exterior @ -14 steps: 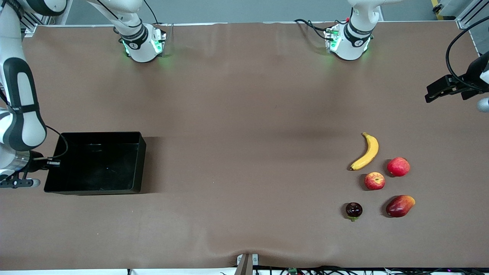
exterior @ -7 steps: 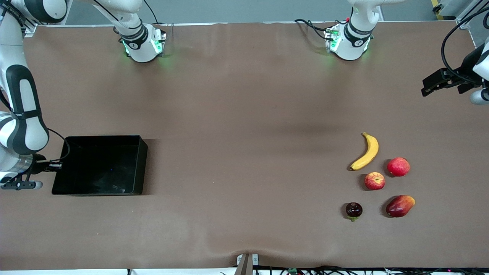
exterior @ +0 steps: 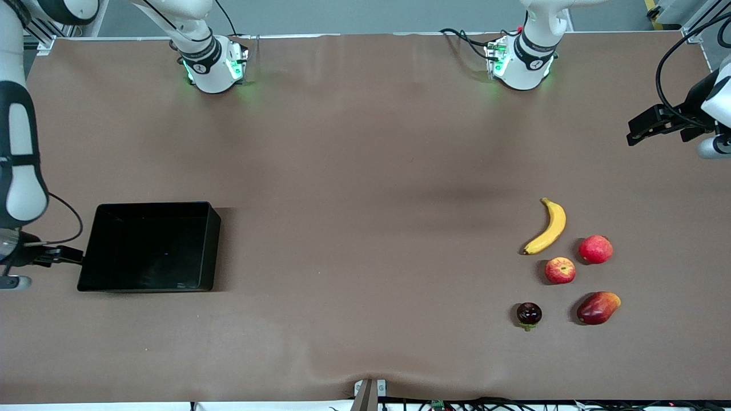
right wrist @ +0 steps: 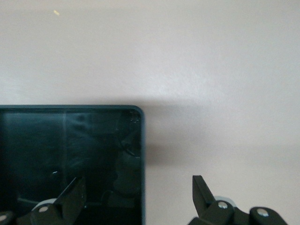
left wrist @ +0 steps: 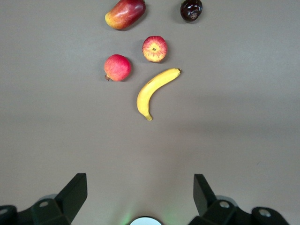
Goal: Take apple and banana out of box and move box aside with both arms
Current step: 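Open the right gripper off the box rim and raise it away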
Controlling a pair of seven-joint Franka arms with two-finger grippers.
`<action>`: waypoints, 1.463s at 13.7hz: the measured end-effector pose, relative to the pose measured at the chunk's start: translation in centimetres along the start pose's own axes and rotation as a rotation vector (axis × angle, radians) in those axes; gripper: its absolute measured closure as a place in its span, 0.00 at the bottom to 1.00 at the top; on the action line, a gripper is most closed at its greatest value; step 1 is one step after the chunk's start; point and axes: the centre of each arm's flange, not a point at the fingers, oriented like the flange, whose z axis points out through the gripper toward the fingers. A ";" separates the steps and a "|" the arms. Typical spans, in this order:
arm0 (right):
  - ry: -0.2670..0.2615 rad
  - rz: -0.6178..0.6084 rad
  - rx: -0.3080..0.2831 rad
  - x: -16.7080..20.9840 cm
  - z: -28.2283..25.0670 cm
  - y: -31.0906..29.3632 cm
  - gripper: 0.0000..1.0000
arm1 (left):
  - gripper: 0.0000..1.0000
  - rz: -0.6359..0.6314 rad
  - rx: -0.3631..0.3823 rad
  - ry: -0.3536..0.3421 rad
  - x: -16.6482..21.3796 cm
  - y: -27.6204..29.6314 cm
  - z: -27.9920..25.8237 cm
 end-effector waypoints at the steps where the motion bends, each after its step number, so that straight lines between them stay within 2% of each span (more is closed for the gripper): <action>1: 0.003 -0.005 0.003 0.2 -1.7 -1.2 0.00 | 0.00 0.002 0.000 0.001 0.0 0.1 0.0; 3: -0.016 0.020 0.014 0.6 -4.2 -4.5 0.00 | 0.00 -0.016 0.000 0.001 0.0 0.3 0.0; 9: -0.122 0.105 0.030 0.7 -9.0 -18.7 0.00 | 0.00 -0.022 0.001 0.005 -0.2 1.1 -0.2; 11: -0.151 0.100 0.026 -0.7 -11.6 -22.0 0.00 | 0.00 -0.022 0.001 0.010 -0.3 1.1 -0.5; 16: -0.209 0.085 0.022 -6.6 -19.6 -23.4 0.00 | 0.00 -0.024 0.001 0.015 -0.5 1.0 -0.7; 20: -0.170 0.028 0.023 -8.9 -24.8 -24.9 0.00 | 0.00 -0.027 0.001 0.015 -0.5 0.9 -0.8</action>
